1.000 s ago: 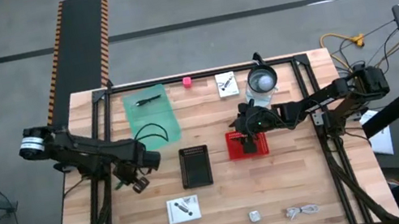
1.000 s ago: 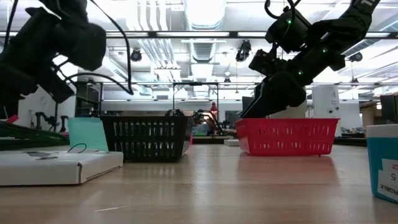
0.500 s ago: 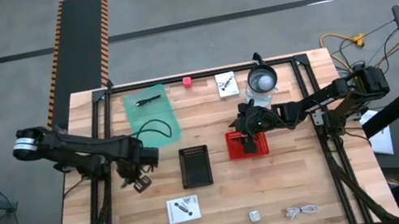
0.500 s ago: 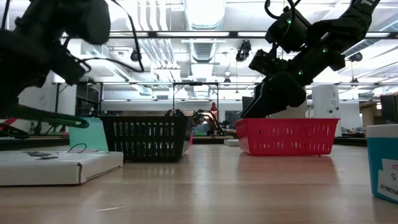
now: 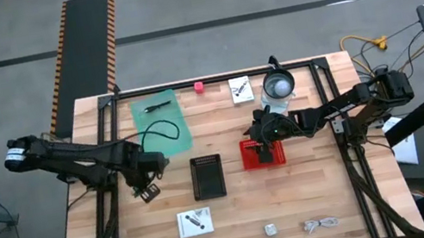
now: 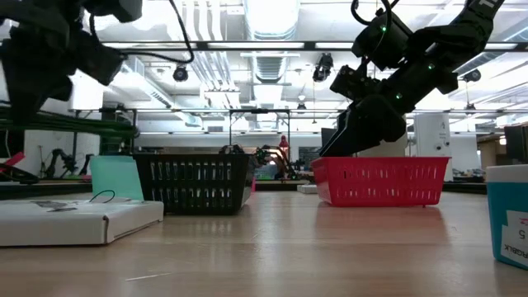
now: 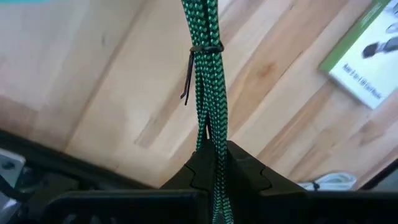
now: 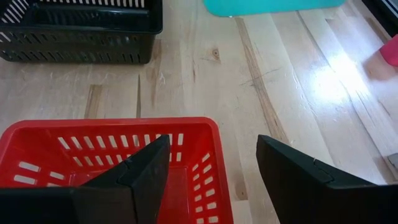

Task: Pick and place items into bin
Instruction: Put the green charger cable into the blue bin

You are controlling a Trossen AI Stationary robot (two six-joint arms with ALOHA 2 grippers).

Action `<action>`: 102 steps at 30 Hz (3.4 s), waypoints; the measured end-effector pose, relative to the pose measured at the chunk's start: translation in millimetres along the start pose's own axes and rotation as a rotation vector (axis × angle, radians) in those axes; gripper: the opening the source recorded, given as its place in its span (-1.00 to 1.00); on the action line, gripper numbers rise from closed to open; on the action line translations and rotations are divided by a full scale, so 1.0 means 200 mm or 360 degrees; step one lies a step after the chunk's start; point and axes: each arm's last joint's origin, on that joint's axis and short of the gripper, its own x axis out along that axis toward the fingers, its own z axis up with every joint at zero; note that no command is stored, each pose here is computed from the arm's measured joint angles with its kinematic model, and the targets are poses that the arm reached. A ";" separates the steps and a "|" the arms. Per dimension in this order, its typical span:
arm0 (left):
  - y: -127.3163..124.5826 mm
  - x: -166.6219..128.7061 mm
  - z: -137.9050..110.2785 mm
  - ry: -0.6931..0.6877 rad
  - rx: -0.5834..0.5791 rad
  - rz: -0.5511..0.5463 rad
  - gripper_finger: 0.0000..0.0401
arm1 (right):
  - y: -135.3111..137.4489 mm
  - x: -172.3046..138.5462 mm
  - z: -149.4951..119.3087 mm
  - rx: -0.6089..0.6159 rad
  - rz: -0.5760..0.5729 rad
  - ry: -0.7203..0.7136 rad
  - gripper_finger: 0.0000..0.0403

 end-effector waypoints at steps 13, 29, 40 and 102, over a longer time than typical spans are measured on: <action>-0.03 -0.04 0.03 -0.0227 0.0161 -0.0136 -0.96 | 0.00 0.00 0.00 0.0000 0.0000 0.0000 0.11; -0.09 -0.14 0.10 -0.0648 0.0336 -0.0042 -0.96 | 0.00 0.00 0.00 0.0001 0.0000 0.0000 0.11; -0.12 -0.14 0.14 -0.0748 0.0426 -0.0048 -0.96 | 0.00 0.00 0.00 0.0001 0.0001 -0.0001 0.11; 0.17 -0.12 0.62 -0.1367 -0.0583 0.0381 -0.96 | 0.00 0.00 0.00 0.0000 0.0000 -0.0002 0.11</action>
